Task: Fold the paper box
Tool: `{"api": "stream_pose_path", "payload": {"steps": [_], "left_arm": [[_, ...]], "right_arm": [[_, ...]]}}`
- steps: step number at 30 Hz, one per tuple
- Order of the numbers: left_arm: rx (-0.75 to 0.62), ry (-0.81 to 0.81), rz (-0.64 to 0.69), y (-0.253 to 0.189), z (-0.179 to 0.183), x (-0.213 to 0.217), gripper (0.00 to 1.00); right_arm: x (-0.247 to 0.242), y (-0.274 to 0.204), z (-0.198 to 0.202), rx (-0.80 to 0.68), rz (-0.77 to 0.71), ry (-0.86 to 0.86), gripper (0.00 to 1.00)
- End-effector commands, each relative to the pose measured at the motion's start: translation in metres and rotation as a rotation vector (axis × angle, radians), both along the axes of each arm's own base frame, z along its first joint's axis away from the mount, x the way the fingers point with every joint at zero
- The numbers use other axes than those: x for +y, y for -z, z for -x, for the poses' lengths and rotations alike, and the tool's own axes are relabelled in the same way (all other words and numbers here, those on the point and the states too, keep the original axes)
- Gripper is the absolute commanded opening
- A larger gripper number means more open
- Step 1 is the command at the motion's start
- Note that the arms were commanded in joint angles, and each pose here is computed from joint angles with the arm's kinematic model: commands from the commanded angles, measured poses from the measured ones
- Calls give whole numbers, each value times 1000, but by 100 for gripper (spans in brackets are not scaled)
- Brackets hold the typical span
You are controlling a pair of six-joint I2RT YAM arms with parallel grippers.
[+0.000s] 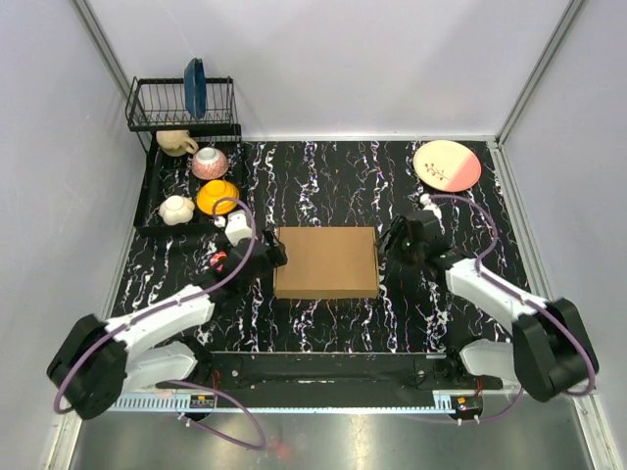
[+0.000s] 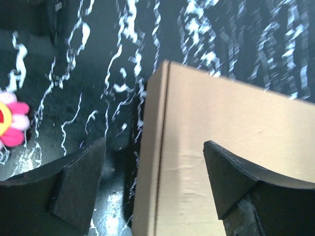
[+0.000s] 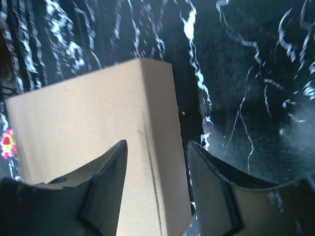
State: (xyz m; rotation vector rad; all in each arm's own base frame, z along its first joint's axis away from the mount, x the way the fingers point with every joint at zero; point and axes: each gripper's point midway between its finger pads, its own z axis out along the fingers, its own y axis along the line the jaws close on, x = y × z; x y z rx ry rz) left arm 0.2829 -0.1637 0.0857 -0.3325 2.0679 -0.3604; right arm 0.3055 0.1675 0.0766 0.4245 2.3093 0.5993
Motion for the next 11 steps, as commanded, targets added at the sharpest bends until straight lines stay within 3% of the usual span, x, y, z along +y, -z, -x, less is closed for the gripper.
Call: {"api": "stream_pose_path", "payload": {"steps": [1,3,11], "left_arm": [[-124,-76,-10,-86,-8,19,86],[-121,-116,-21,-100,-6,29,94],[11,-210,-10,-103,14,46,98]], "right_arm": [[-18,-101,-16,-246,49,26,59],[-24,-121,-12,-264,87,15,59],[-29,-142,19,-311,61,-42,58]]}}
